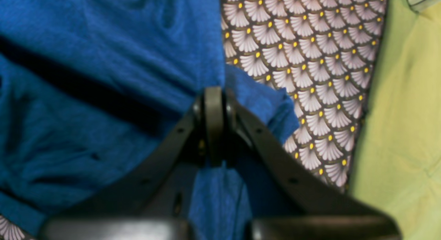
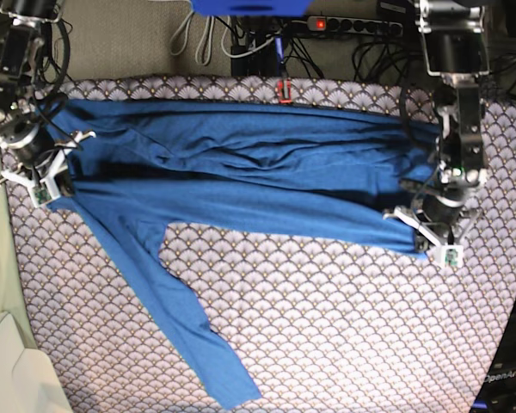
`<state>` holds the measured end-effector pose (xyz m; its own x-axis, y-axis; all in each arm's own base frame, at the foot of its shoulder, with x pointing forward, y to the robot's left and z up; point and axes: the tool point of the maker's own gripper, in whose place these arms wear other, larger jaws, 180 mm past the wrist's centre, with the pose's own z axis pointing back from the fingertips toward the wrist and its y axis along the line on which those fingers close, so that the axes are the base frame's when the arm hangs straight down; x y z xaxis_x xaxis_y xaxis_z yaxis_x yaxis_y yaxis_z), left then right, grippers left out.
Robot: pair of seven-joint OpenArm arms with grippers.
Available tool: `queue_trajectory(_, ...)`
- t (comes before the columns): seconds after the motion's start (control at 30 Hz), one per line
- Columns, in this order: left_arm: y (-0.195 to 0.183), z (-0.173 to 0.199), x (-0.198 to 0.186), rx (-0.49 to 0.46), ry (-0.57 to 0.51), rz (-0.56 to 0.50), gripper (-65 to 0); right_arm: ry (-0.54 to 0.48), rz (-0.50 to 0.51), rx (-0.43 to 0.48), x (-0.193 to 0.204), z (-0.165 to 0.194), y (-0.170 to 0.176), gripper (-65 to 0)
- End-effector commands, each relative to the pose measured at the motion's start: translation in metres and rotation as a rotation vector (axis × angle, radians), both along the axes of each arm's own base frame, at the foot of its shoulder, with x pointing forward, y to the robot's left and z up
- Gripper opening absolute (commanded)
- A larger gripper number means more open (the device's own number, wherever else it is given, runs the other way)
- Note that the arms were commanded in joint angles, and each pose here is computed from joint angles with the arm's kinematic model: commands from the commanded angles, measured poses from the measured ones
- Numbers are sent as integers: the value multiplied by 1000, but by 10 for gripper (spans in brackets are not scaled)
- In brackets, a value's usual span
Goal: Fold the T-shirt properly
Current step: 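Lift both held corners and fold them toward the collar edge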
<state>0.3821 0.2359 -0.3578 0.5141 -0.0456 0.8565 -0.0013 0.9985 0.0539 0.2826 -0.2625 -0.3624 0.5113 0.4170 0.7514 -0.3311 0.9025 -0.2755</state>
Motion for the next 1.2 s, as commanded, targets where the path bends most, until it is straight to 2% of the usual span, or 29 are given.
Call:
queue_trajectory(0.0, 5, 23, 8, 20, -63, -2, -646, -49, 14, -7, 3, 15, -1, -650)
queue_trajectory(0.3, 10, 9, -24, 40, 46, 3, -646, -18, 32, -37, -13, 12, -4, -650)
queue_trajectory(0.57, 29, 2, -39, 62, 146, -64, -647, 7, 38, -46, -22, 7, -6, -650)
queue_trajectory(1.17, 35, -8, -51, 81, 188, -71, -645, 77, 46, -52, -45, -10, -8, -650)
